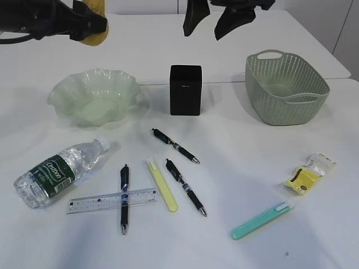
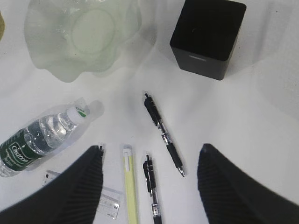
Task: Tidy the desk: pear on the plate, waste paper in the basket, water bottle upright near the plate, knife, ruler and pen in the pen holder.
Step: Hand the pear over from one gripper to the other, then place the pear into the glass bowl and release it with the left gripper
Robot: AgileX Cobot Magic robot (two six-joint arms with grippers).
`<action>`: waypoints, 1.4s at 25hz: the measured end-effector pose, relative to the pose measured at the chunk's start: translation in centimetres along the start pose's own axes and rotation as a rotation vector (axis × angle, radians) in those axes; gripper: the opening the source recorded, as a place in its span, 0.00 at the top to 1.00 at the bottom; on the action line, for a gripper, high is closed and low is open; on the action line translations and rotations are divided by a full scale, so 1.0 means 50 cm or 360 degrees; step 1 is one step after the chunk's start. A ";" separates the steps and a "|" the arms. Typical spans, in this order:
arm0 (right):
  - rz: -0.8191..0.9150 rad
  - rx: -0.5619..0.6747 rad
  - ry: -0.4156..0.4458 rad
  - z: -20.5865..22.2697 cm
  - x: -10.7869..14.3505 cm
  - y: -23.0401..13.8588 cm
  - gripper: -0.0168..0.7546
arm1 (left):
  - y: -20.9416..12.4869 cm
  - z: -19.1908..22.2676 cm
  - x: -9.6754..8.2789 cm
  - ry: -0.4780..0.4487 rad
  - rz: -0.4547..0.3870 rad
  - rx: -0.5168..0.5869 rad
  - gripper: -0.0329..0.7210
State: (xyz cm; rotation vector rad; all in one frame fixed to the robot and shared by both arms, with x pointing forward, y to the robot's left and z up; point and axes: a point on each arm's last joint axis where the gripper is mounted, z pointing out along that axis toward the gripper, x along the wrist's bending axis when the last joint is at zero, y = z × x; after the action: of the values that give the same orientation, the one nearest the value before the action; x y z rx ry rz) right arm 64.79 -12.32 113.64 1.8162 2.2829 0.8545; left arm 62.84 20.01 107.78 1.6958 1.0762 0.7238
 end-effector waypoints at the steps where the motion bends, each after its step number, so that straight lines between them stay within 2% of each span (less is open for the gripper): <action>1: -0.0002 -0.0001 -0.0006 0.000 -0.001 0.000 0.33 | 0.000 0.000 0.002 0.0022 -0.0007 -0.0004 0.26; 8: -0.0007 -0.0003 -0.0022 0.000 -0.003 0.000 0.33 | -0.001 0.001 0.037 0.0308 -0.0075 -0.0032 0.26; 12: -0.0007 -0.0003 -0.0022 0.000 -0.003 0.000 0.33 | -0.013 0.011 0.050 0.0404 -0.0144 -0.0015 0.26; 19: -0.0007 -0.0003 -0.0022 0.000 -0.003 0.000 0.33 | -0.061 0.050 0.059 0.0436 -0.0228 0.0089 0.26; 27: -0.0007 -0.0003 -0.0022 0.000 -0.003 0.000 0.33 | -0.049 0.056 0.064 0.0458 -0.0246 0.0056 0.26; 35: -0.0007 -0.0003 -0.0022 0.000 -0.003 0.000 0.33 | -0.063 0.065 0.077 0.0560 -0.0245 0.0085 0.26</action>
State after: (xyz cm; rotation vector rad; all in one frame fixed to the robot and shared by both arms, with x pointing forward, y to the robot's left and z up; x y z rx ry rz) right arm 64.84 -12.43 113.61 1.8097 2.2763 0.8403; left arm 66.21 22.62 103.61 1.5425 1.4638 0.9220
